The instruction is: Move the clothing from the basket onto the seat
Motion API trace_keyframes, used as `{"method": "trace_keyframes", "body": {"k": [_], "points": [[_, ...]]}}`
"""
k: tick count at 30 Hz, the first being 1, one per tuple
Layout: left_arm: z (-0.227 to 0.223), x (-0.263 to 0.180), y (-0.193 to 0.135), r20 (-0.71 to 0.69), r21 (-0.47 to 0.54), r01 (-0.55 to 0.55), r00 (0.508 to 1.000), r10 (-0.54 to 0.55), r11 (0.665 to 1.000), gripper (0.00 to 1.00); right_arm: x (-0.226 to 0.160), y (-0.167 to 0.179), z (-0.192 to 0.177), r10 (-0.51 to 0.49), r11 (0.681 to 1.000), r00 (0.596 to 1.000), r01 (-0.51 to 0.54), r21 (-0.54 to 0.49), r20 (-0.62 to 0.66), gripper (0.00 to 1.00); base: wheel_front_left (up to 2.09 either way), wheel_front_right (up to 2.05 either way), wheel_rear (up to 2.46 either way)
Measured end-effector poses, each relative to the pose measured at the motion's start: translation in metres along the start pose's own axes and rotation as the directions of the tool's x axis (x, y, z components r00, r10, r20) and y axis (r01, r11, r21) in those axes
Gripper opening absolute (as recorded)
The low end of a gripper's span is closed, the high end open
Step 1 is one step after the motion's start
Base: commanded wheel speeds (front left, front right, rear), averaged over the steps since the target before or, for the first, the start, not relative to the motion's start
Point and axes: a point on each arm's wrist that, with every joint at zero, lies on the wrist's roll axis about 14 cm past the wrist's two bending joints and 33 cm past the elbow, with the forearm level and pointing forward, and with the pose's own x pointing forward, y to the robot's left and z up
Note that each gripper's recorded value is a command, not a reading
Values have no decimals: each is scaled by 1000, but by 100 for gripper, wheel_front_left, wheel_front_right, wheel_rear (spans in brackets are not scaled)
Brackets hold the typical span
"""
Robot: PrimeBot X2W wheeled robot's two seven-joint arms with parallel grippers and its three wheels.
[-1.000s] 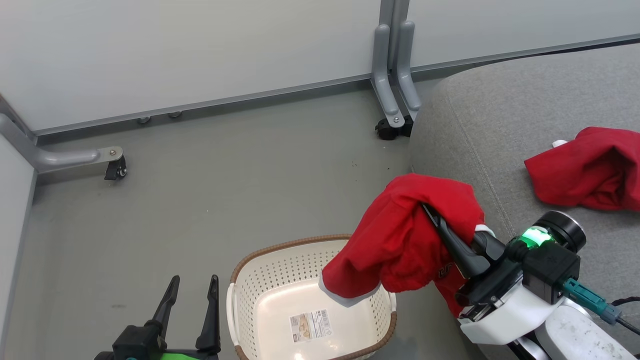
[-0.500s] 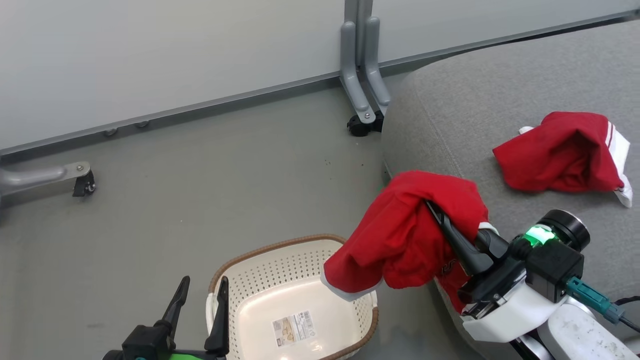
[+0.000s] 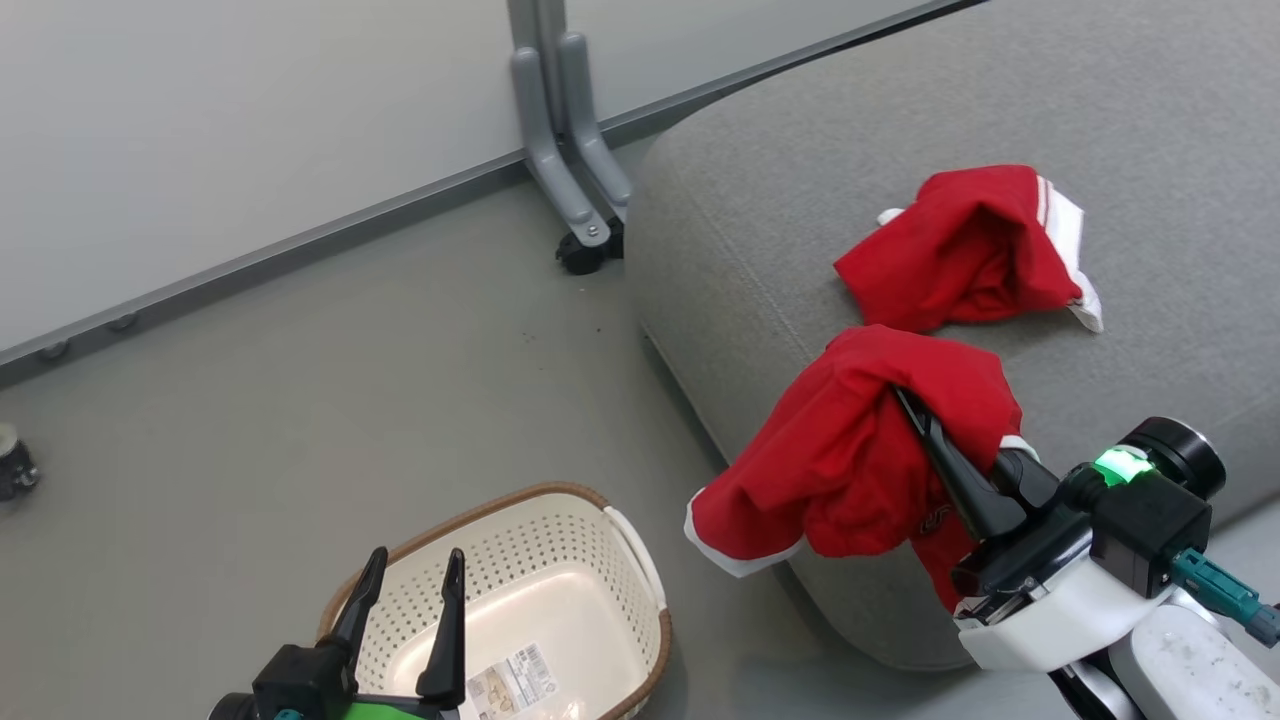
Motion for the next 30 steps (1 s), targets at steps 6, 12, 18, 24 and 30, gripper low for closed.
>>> {"method": "trace_keyframes", "body": {"k": [6,12,18,24,30], "points": [[-6,20,-31,-21,-3,110,994,-110,994,100,-29,-27,3,-128,991,992,127,-28,-21,0,0,0,0],[-15,40,-64,-46,1,225,973,-225,974,100,-55,-53,4,-268,962,962,266,-61,-41,0,0,0,0],[-26,55,-84,-73,-12,307,949,-307,952,100,-74,-69,1,-372,926,926,366,-90,-67,0,0,0,0],[-32,64,-92,-85,-30,347,934,-348,938,100,-81,-71,-1,-416,907,906,408,-102,-81,0,11,11,11],[-31,64,-93,-83,-33,352,932,-353,936,100,-84,-70,-2,-431,901,899,423,-98,-83,0,4,4,4]]}}
